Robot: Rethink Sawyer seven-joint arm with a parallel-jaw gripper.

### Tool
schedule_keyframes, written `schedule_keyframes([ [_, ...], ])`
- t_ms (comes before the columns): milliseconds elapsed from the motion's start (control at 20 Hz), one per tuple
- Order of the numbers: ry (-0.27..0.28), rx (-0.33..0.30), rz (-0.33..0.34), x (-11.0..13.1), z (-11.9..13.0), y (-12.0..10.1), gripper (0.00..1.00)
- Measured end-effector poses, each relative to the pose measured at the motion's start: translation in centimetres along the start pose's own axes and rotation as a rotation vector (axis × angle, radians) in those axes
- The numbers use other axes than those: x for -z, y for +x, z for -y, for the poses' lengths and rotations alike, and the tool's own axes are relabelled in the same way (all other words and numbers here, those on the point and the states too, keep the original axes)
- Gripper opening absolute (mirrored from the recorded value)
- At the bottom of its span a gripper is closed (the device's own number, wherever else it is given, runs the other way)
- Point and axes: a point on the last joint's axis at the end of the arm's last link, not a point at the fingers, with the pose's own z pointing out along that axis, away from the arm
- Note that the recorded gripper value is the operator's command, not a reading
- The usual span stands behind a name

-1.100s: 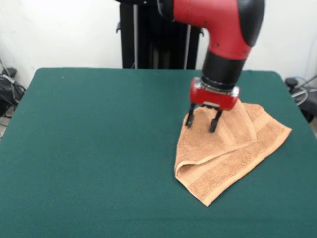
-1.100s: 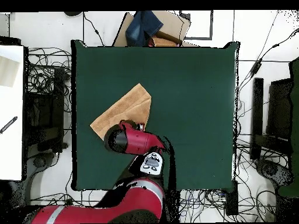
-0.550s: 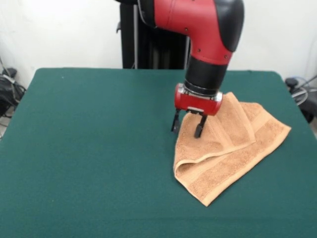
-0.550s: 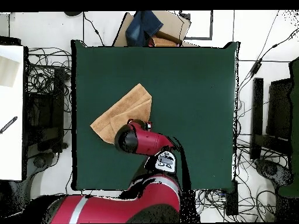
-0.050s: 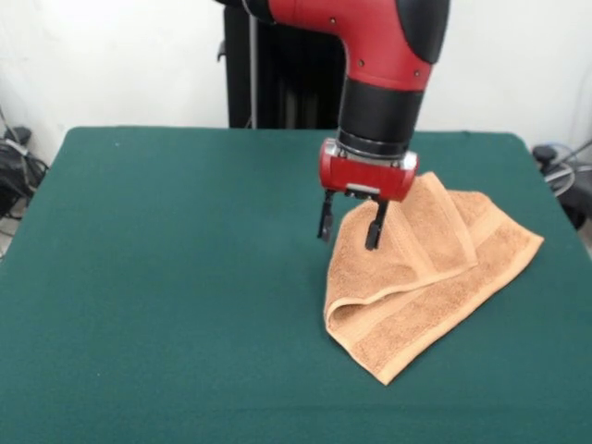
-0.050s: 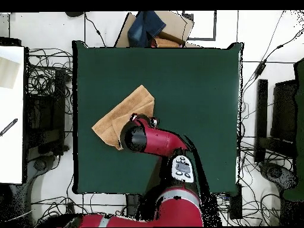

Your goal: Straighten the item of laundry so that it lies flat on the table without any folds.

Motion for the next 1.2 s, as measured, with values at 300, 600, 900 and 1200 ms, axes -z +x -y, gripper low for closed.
schedule_keyframes([
  [300,-0.047,-0.029,-0.003,0.4,0.7,-0.6,1.00],
  [600,-0.077,-0.011,-0.042,-0.7,0.0,1.3,1.00],
  [900,-0.106,0.022,-0.066,-1.4,-1.8,3.1,1.00],
  [1200,-0.121,0.043,-0.086,-1.6,-3.3,4.7,1.00],
])
